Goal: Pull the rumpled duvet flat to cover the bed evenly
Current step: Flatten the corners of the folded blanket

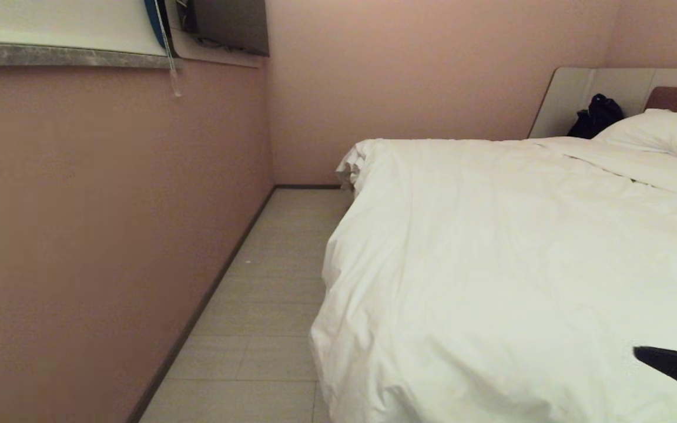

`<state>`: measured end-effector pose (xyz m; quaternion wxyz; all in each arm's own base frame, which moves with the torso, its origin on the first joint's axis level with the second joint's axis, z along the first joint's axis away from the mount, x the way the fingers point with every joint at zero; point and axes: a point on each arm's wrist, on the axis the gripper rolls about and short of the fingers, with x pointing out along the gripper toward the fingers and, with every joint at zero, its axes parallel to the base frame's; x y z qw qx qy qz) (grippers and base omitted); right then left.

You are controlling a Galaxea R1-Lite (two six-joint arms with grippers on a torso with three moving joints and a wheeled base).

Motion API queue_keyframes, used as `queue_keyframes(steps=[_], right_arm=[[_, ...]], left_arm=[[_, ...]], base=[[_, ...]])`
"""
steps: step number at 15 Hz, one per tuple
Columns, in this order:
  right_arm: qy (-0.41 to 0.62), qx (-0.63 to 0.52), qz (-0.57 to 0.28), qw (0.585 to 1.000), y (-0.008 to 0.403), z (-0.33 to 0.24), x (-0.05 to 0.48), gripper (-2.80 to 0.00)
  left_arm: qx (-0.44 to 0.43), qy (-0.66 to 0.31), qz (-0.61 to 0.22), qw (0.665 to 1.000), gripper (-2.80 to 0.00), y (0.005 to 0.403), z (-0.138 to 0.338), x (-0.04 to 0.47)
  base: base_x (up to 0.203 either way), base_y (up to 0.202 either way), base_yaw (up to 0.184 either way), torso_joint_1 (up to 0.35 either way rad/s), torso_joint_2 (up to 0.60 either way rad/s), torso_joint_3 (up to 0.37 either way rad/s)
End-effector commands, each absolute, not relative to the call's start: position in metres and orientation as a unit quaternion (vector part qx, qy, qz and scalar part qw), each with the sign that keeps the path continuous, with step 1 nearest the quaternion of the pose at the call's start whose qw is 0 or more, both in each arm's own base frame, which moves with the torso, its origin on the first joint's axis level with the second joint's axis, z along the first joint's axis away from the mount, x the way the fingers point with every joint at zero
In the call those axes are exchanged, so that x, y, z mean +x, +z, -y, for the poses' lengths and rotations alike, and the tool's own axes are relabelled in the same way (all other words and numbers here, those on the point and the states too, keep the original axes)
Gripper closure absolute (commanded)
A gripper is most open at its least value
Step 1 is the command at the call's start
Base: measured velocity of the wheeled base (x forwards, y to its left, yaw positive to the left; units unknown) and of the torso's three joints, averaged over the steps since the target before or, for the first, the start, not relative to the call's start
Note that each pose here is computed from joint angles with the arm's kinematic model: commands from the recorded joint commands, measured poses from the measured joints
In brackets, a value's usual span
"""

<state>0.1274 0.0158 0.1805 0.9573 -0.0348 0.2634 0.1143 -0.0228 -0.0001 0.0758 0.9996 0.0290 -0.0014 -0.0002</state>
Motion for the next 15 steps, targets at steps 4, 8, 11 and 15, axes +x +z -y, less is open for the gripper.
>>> queue_keyframes(steps=[4, 8, 11, 15], right_arm=[[0.199, -0.057, -0.307, 0.929, 0.15, -0.1, 0.262, 0.0], [0.25, -0.082, -0.302, 0.916, 0.137, -0.178, 0.269, 0.0], [0.263, -0.09, -0.31, 0.909, 0.131, -0.193, 0.253, 0.0], [0.242, -0.116, -0.317, 0.91, 0.121, -0.203, 0.244, -2.8]], left_arm=[[0.029, 0.0, 0.002, 1.0, 0.0, 0.076, 0.0, -0.023], [0.029, 0.0, 0.002, 1.0, 0.0, 0.076, 0.0, -0.023], [0.029, 0.0, 0.002, 1.0, 0.0, 0.076, 0.0, -0.023], [0.029, 0.0, 0.002, 1.0, 0.0, 0.076, 0.0, -0.023]], base=[[0.0, 0.0, 0.0, 0.0, 0.0, 0.0], [0.0, 0.0, 0.0, 0.0, 0.0, 0.0], [0.0, 0.0, 0.0, 0.0, 0.0, 0.0], [0.0, 0.0, 0.0, 0.0, 0.0, 0.0]])
